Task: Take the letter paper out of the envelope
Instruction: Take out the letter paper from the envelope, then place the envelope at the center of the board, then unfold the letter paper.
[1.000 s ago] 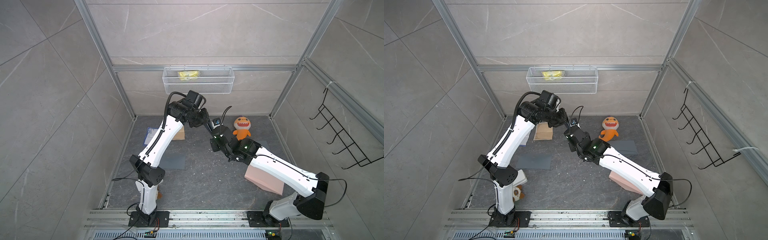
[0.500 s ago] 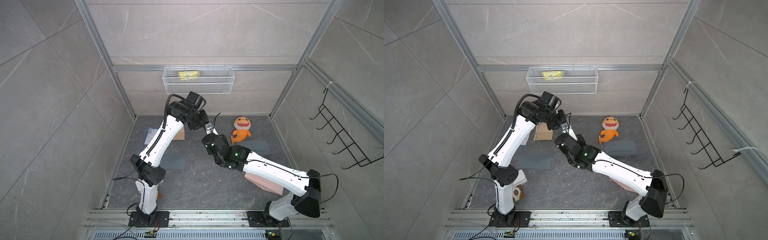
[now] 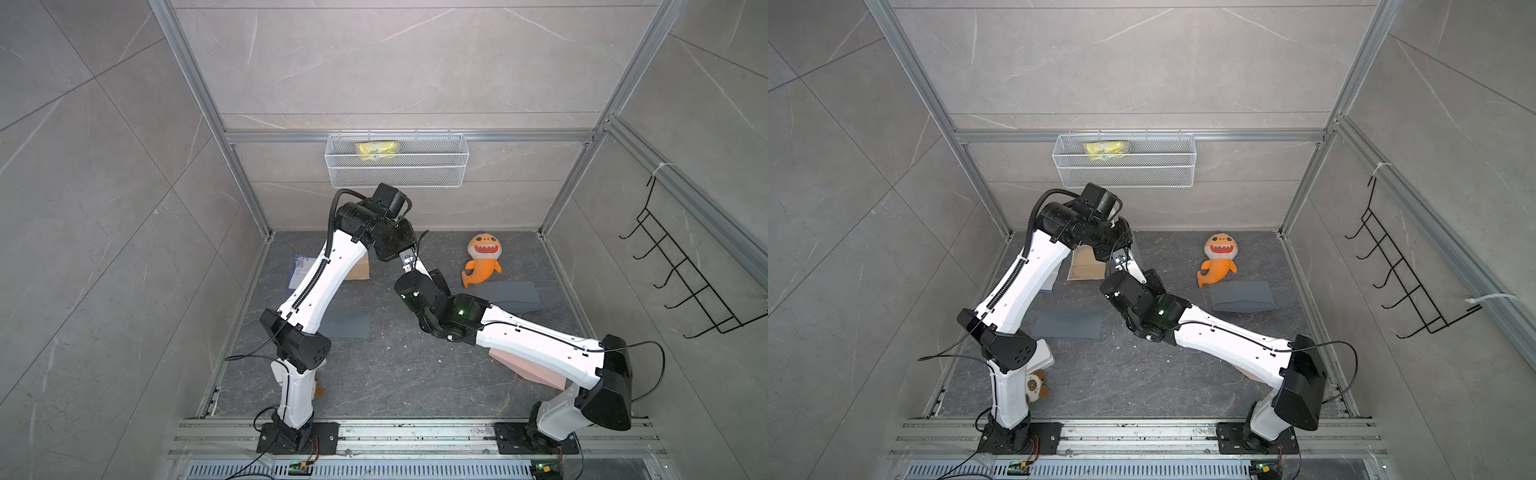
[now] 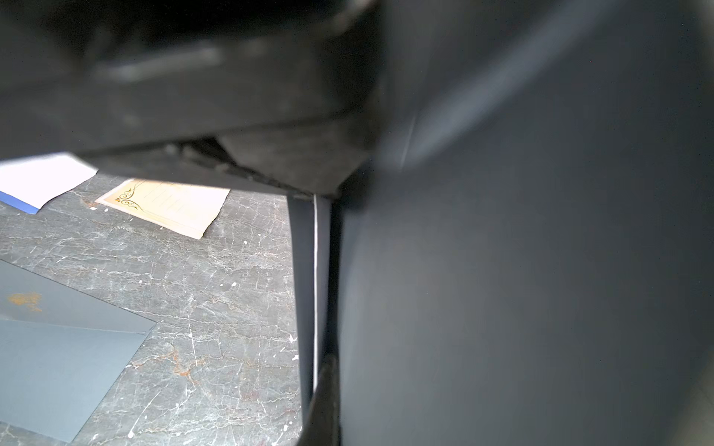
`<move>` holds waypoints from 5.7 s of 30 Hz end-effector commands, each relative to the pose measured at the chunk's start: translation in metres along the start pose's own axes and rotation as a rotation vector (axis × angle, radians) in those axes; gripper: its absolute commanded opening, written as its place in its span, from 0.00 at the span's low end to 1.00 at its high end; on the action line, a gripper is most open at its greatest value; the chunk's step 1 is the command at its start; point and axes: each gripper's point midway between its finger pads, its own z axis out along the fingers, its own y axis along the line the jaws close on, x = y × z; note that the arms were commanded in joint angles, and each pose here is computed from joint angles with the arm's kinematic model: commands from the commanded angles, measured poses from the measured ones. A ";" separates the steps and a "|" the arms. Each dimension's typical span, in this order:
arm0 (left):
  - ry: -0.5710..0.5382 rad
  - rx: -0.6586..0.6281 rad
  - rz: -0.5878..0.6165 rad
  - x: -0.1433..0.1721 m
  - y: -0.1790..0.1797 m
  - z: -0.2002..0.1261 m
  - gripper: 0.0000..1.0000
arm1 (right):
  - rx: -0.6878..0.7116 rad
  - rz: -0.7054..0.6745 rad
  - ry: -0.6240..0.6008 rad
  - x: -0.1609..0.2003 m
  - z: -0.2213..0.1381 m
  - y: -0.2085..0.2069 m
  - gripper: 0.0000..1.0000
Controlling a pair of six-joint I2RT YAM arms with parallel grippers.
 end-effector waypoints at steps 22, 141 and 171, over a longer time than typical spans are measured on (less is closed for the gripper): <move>-0.128 0.033 -0.066 -0.014 -0.003 -0.050 0.00 | -0.178 0.158 0.167 0.019 0.017 0.009 0.00; 0.183 0.492 -0.493 0.009 -0.010 0.029 0.00 | -0.690 1.840 0.347 0.051 0.070 -0.091 0.56; 0.199 0.480 -0.478 0.009 -0.010 0.036 0.00 | -0.771 1.861 0.336 0.024 0.062 -0.079 0.50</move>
